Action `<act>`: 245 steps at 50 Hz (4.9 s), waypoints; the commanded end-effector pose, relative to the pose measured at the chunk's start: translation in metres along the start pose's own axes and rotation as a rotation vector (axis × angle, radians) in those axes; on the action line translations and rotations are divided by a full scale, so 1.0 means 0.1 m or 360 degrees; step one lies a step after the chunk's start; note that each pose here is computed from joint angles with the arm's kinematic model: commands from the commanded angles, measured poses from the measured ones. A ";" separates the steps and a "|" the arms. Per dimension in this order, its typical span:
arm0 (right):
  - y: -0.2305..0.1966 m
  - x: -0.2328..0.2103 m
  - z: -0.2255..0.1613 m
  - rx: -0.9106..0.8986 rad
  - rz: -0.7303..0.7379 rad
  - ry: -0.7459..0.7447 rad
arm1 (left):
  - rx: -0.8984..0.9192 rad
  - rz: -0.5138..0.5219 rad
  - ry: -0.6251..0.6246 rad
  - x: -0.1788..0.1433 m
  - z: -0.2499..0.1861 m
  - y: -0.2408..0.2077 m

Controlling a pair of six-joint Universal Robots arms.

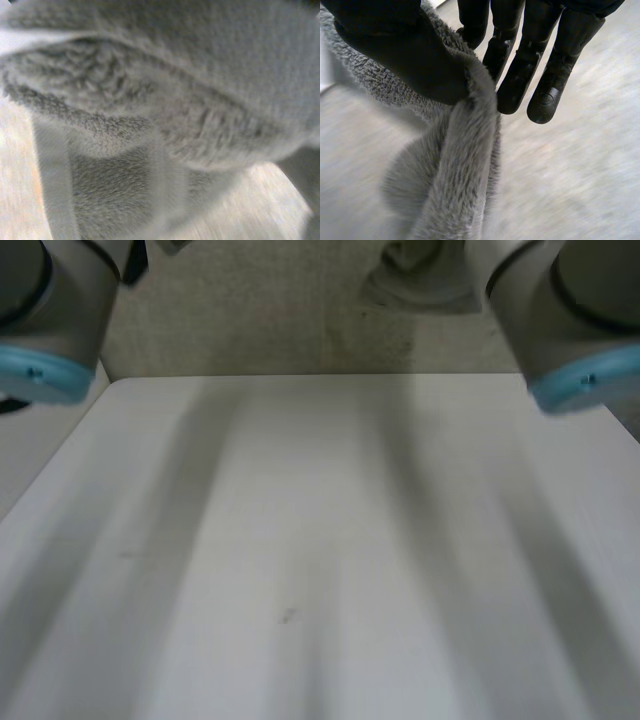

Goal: Fold the towel.

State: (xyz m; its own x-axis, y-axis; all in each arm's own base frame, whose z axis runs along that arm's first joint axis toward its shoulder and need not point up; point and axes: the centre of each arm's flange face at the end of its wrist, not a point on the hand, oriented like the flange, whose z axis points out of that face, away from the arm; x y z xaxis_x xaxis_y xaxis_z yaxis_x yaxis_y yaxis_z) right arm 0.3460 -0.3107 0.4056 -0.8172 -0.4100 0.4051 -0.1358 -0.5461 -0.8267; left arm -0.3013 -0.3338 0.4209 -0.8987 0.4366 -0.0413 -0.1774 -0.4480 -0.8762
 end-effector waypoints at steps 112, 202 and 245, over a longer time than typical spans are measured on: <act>1.89 -0.33 -0.95 -0.1035 0.0639 -0.0220 | -0.0900 0.0031 -0.0045 -0.13 -1.29 0.72; 2.09 -0.32 -1.15 -0.1177 -0.0021 -0.0509 | -0.1518 0.0371 0.0027 -0.50 -1.37 2.37; 1.21 -0.20 -1.25 -0.1021 0.0516 -0.0319 | -0.1177 -0.0025 0.0393 0.71 -2.00 1.73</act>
State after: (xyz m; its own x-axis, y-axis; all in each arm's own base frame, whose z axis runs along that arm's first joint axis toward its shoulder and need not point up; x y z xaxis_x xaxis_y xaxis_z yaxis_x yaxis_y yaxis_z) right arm 0.2720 -0.2831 0.2526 -0.7705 -0.6249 0.1258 -0.2551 0.1215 -0.9592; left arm -0.2917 -0.2181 0.1834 -0.7887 0.6112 -0.0662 0.2176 0.1769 -0.9599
